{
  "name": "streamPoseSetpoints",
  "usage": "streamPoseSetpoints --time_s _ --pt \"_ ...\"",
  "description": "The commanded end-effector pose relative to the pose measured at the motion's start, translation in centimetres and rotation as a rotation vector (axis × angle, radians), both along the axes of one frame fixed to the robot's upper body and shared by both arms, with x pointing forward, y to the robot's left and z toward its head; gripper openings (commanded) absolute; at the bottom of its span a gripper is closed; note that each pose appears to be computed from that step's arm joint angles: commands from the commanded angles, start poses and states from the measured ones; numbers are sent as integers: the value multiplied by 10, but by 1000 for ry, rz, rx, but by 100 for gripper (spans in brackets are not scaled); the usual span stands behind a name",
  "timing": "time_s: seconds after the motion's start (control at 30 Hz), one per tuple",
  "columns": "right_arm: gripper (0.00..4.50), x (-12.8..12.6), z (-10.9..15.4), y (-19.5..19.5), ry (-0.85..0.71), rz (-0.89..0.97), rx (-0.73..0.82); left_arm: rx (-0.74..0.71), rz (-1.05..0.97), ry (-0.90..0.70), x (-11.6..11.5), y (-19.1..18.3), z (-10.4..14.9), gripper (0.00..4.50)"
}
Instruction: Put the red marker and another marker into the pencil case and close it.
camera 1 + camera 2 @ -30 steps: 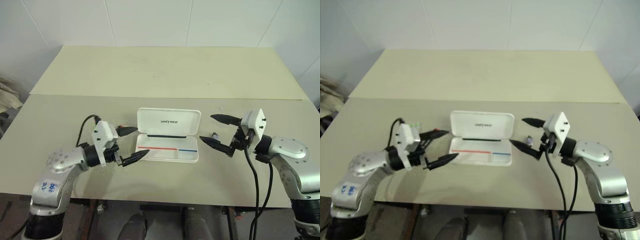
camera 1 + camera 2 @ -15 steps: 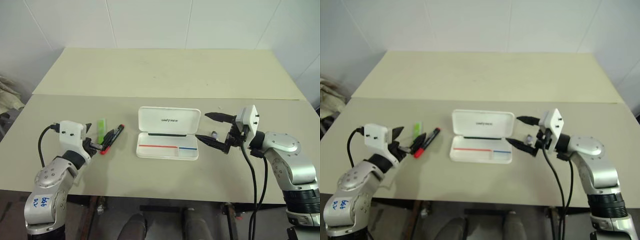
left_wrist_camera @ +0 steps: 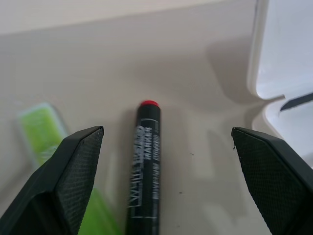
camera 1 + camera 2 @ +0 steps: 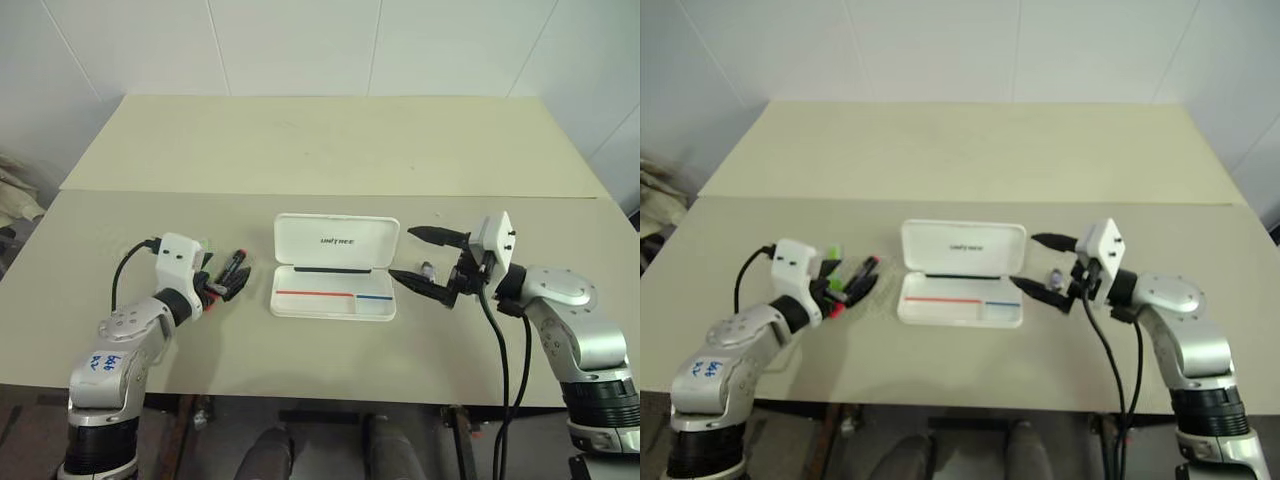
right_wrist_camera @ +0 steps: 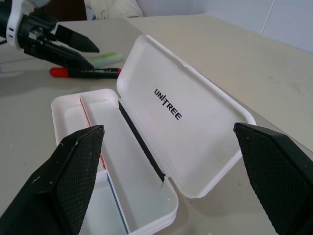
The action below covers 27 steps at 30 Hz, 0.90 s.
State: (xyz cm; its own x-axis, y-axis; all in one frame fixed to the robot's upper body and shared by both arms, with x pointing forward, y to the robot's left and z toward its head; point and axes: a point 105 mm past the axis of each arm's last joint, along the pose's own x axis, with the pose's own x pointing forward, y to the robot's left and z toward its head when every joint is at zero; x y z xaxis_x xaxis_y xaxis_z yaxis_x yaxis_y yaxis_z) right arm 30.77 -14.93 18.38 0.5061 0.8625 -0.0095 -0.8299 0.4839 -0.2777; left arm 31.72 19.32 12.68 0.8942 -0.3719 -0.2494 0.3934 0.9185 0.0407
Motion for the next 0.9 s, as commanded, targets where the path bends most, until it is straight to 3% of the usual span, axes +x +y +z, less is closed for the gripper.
streamPoseSetpoints --time_s 0.03,0.7,0.9 --pt "450 -5 12 3 -64 8 11 10 -13 -1 0 -2 6 448" --pt "450 -2 16 2 -87 -9 28 -65 76 256 -9 6 -20 448" --pt "450 -1 17 1 -95 -17 34 -15 74 326 -18 14 -30 249"
